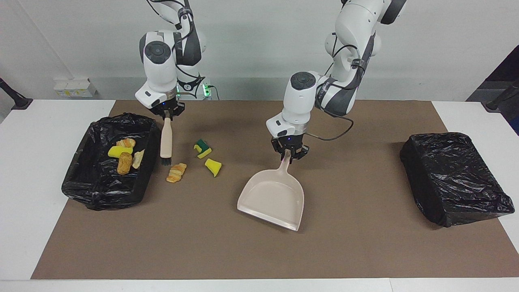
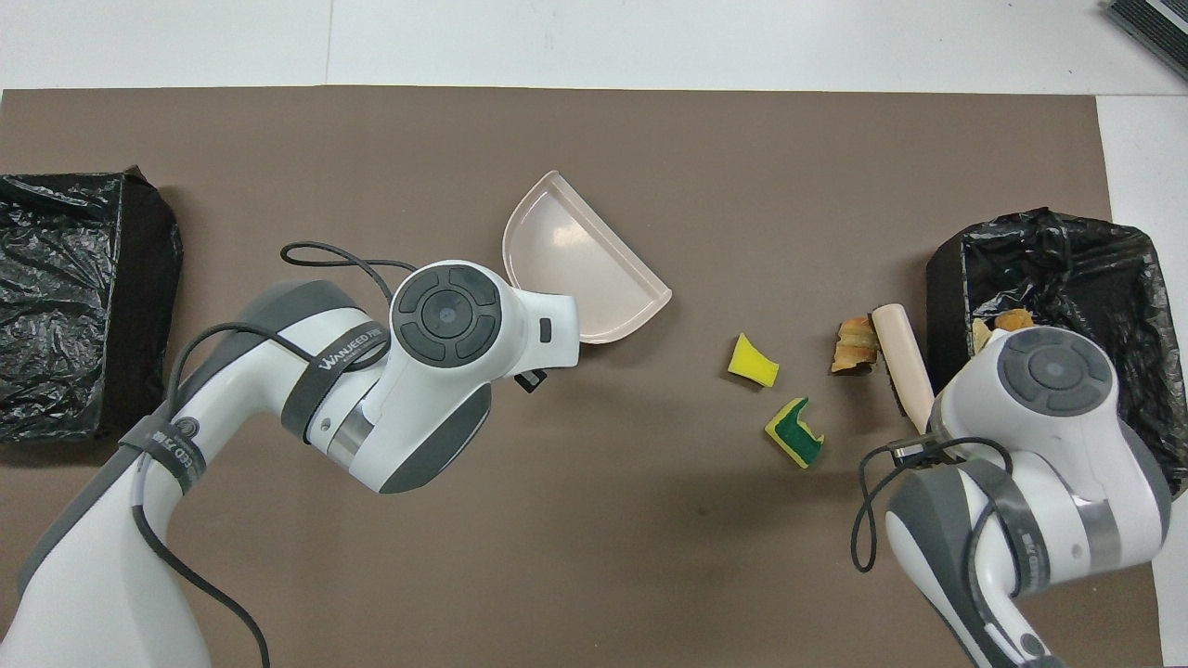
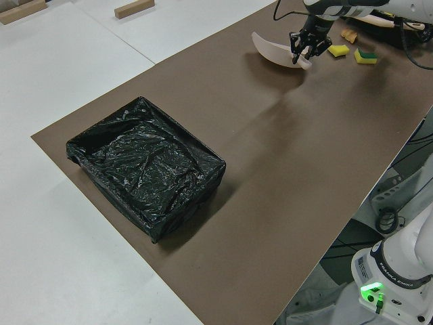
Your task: Sweep and dump trash in bin
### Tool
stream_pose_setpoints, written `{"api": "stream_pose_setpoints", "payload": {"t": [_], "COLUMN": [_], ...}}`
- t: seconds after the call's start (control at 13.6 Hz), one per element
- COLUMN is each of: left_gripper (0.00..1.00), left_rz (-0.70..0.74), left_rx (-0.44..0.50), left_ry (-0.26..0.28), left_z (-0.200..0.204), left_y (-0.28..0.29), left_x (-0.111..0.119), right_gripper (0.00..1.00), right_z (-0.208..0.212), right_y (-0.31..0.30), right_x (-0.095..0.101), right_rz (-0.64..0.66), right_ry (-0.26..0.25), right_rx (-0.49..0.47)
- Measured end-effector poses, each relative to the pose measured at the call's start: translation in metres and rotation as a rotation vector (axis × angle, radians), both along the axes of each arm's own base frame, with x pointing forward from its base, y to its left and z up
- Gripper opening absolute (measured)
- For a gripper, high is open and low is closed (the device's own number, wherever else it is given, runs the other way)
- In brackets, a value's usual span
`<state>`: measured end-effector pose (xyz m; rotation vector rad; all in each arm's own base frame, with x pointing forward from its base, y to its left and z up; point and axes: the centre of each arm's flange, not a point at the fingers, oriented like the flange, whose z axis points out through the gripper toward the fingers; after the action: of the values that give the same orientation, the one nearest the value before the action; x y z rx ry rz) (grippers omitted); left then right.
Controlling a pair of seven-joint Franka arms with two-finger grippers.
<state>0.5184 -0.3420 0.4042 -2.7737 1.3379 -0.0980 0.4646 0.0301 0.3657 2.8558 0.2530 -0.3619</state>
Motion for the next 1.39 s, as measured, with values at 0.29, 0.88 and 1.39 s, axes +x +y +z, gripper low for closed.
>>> {"api": "stream_pose_setpoints", "payload": {"t": [0.29, 0.88, 1.39], "left_gripper": [0.32, 0.32, 0.32], "left_rz": [-0.273, -0.377, -0.466], "left_rx": [0.052, 0.100, 0.121], "left_ry": [0.051, 0.140, 0.159], "left_z": [-0.007, -0.039, -0.044], "left_y": [0.015, 0.020, 0.020], "left_x": [0.002, -0.019, -0.034], "right_gripper": [0.26, 0.26, 0.26], "right_z": [-0.013, -0.007, 0.030], "right_y": [0.013, 0.132, 0.096], "right_x": [0.002, -0.018, -0.037], "right_rz": [-0.006, -0.050, -0.234], "right_ry": [0.031, 0.081, 0.084], "right_rx": [0.039, 0.349, 0.136]}}
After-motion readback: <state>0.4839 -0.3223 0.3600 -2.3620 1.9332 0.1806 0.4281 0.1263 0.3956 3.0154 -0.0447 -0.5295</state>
